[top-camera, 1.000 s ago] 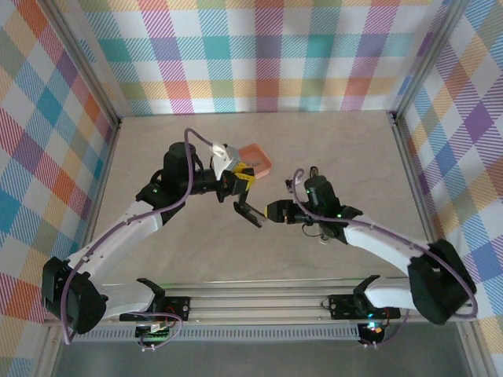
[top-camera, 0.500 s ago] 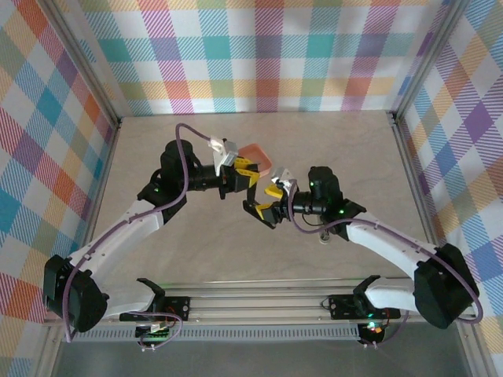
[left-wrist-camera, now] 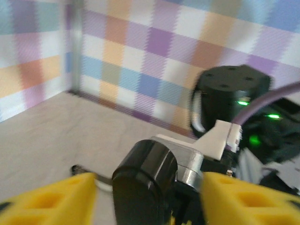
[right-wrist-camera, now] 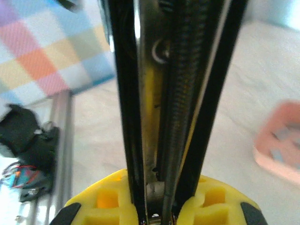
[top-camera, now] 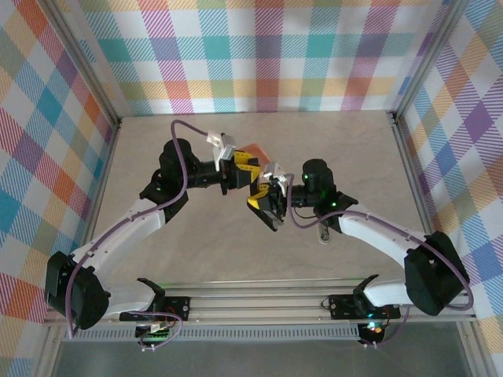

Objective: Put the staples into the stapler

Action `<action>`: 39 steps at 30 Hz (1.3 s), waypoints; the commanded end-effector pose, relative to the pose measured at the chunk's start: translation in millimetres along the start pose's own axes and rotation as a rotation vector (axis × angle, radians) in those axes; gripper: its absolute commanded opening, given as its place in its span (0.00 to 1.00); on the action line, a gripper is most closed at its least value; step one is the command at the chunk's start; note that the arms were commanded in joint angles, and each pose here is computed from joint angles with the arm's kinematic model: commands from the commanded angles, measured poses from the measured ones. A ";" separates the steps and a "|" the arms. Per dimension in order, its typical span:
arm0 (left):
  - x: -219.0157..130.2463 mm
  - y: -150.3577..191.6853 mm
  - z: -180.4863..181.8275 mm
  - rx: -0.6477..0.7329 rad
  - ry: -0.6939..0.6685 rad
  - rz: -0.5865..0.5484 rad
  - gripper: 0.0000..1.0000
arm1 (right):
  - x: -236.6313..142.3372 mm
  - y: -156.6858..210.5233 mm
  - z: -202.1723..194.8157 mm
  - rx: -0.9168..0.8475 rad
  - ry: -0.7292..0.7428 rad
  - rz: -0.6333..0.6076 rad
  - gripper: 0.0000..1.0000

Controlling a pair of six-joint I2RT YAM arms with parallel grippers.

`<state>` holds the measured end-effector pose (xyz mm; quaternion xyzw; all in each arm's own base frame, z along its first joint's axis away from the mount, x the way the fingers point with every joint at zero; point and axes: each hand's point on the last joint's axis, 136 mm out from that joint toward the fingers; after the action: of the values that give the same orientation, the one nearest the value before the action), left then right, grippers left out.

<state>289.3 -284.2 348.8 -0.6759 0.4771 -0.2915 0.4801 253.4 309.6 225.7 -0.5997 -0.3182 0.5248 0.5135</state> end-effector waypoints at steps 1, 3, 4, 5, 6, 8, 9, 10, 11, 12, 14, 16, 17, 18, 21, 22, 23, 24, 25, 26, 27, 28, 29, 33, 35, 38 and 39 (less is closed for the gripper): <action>-20.1 -5.1 41.8 -0.076 -0.296 -0.047 0.76 | -21.4 30.1 -37.6 0.244 0.281 0.202 0.00; -26.3 8.4 63.1 -0.129 -0.412 -0.016 0.77 | -32.4 53.0 -48.5 0.369 0.398 0.323 0.00; -28.5 15.9 71.6 -0.152 -0.452 0.001 0.78 | -37.9 64.2 -52.7 0.423 0.452 0.374 0.00; -29.8 23.5 78.4 -0.174 -0.484 0.018 0.78 | -43.9 73.7 -59.0 0.476 0.517 0.412 0.00; -31.8 29.7 86.5 -0.196 -0.523 0.030 0.79 | -48.8 82.2 -63.6 0.523 0.571 0.444 0.00; -36.0 44.3 105.1 -0.253 -0.616 0.065 0.80 | -57.2 101.2 -69.7 0.610 0.662 0.541 0.00; -37.0 50.2 111.8 -0.271 -0.645 0.085 0.80 | -58.7 108.7 -71.5 0.647 0.690 0.580 0.00; -36.5 57.5 118.2 -0.290 -0.668 0.115 0.80 | -58.4 114.9 -74.0 0.673 0.713 0.619 0.00; -35.0 63.5 122.1 -0.306 -0.679 0.141 0.80 | -57.4 121.8 -77.3 0.696 0.734 0.655 0.00; -32.4 70.0 125.3 -0.319 -0.681 0.170 0.79 | -55.5 127.4 -80.5 0.711 0.751 0.686 0.00; -28.6 79.7 128.6 -0.338 -0.678 0.214 0.79 | -52.6 137.7 -87.4 0.729 0.779 0.747 0.00; -28.0 87.0 132.9 -0.352 -0.690 0.234 0.78 | -52.9 148.6 -95.8 0.752 0.814 0.816 0.00; -28.2 88.9 134.6 -0.356 -0.695 0.237 0.78 | -53.2 152.3 -99.6 0.757 0.827 0.839 0.01; -28.6 90.6 136.2 -0.358 -0.700 0.242 0.78 | -52.6 155.4 -104.2 0.767 0.834 0.858 0.01; -28.2 94.4 139.5 -0.367 -0.706 0.255 0.78 | -50.2 164.7 -114.7 0.770 0.850 0.925 0.03; -27.8 96.7 140.4 -0.368 -0.709 0.264 0.78 | -49.2 167.0 -118.0 0.766 0.858 0.944 0.04; -27.9 97.8 142.4 -0.369 -0.715 0.268 0.78 | -48.8 169.2 -120.5 0.762 0.863 0.959 0.05; -27.8 99.4 143.9 -0.371 -0.720 0.275 0.78 | -49.4 172.3 -123.1 0.762 0.872 0.975 0.06; -27.2 100.1 146.2 -0.374 -0.725 0.278 0.78 | -51.1 175.2 -126.7 0.763 0.885 0.989 0.06; -26.1 101.9 147.9 -0.379 -0.728 0.287 0.78 | -52.5 178.0 -129.2 0.763 0.893 1.001 0.07; -24.7 103.2 149.8 -0.382 -0.728 0.294 0.78 | -53.2 180.2 -132.9 0.767 0.899 1.004 0.09; -22.3 104.7 151.8 -0.385 -0.728 0.303 0.78 | -52.9 182.4 -135.5 0.772 0.897 1.005 0.12; -19.8 105.4 153.6 -0.388 -0.726 0.308 0.78 | -51.5 183.2 -137.9 0.776 0.892 0.999 0.16; -10.9 116.2 161.6 -0.405 -0.722 0.363 0.78 | -42.5 169.0 -143.3 0.760 0.849 0.938 0.41; -3.8 116.1 166.6 -0.404 -0.718 0.380 0.78 | -43.6 154.9 -142.6 0.748 0.840 0.894 0.53; 9.3 119.8 177.3 -0.411 -0.716 0.422 0.79 | -55.0 131.9 -138.2 0.737 0.855 0.825 0.58; 13.5 121.7 180.9 -0.415 -0.716 0.441 0.79 | -59.2 126.3 -135.7 0.735 0.858 0.805 0.58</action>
<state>394.8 -236.6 168.4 -0.7101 0.4484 0.1654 0.5170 348.0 180.8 72.4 -0.6055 0.3967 0.4809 0.4948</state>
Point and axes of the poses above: each hand's point on the last joint's axis, 136 mm out from that joint toward the fingers, its own x axis out along the fingers, its own z axis along the line the jaws close on, y = z × x, and after that the axes turned 11 degrees about -x, right-handed
